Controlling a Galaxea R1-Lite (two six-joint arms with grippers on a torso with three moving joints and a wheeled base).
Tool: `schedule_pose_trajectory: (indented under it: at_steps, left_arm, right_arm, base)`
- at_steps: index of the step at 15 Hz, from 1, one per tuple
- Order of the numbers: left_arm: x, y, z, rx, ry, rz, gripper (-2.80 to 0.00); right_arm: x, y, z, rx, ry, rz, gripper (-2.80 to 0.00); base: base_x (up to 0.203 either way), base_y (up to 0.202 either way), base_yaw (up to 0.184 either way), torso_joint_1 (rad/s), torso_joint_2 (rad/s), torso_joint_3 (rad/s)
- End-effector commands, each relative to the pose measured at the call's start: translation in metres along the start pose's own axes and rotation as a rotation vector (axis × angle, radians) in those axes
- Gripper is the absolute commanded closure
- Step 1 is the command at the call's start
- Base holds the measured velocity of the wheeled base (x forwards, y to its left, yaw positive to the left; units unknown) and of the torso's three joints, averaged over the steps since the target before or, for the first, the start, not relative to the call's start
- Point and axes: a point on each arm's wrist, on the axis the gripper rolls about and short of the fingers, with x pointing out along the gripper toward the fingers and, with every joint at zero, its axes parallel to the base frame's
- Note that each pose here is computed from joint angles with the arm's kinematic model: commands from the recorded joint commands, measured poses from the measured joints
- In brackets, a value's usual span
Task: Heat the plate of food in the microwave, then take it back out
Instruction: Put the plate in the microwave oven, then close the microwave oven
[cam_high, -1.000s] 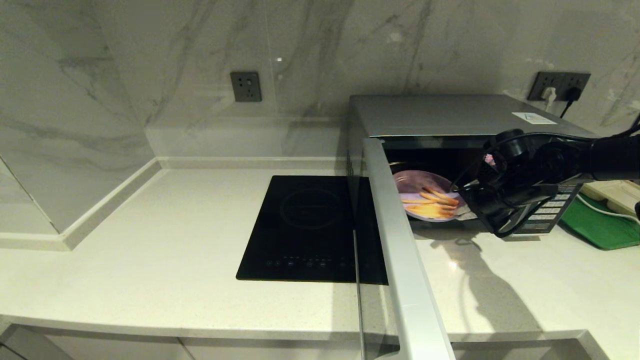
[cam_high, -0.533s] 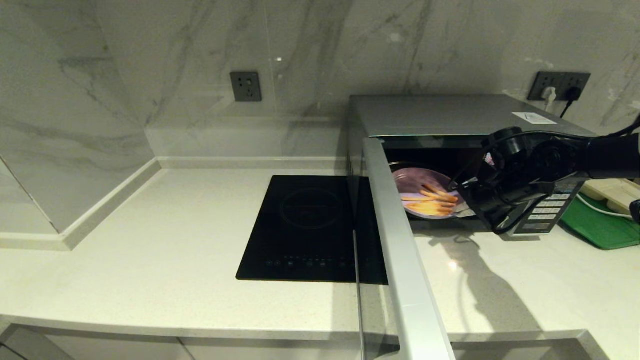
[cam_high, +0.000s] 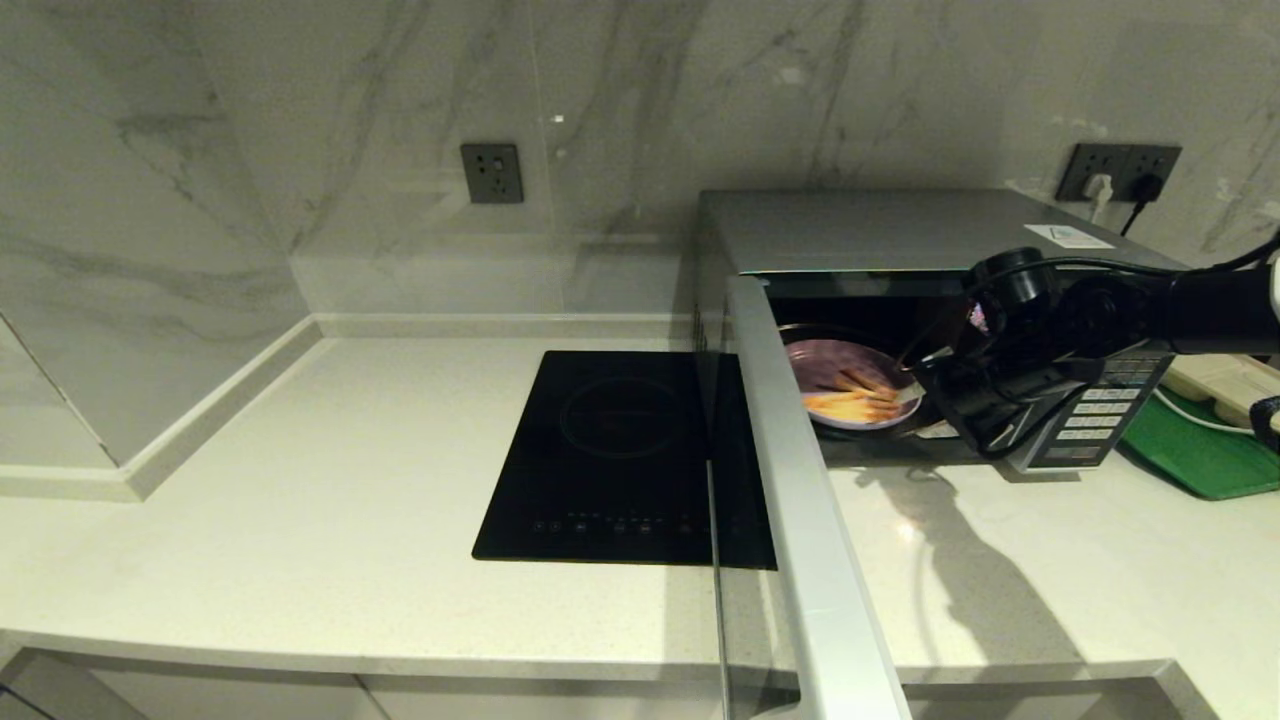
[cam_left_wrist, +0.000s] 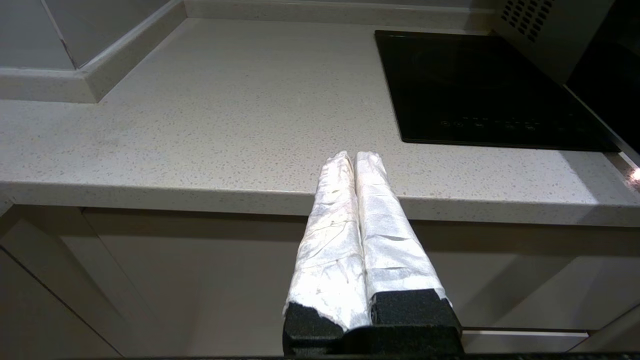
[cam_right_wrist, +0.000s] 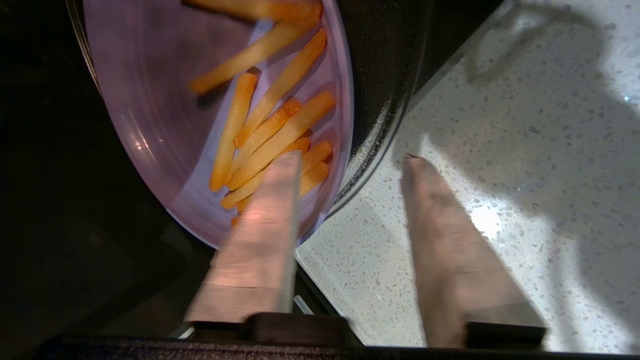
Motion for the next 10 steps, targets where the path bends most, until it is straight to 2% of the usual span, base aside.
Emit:
schedule_pose_trajectory:
  at_steps: [1,6,10]
  left_arm:
    - [0.000,0.000,0.000,0.000,-0.001,0.000,0.00]
    - [0.000,0.000,0.000,0.000,-0.001,0.000,0.00]
    - [0.000,0.000,0.000,0.000,-0.001,0.000,0.00]
  right_arm:
    - [0.003,0.000,0.000,0.006,0.003,-0.005,-2.80]
    - [-0.026,0.000,-0.002,0.009,-0.009,0.020,-2.80]
    - [-0.082,-0.015,-0.025,-0.019,0.008,0.042,-2.80]
  base:
    - [0.000,0.000,0.000,0.000,0.00,0.000]
    - [0.000,0.000,0.000,0.000,0.00,0.000]
    - [0.000,0.000,0.000,0.000,0.00,0.000]
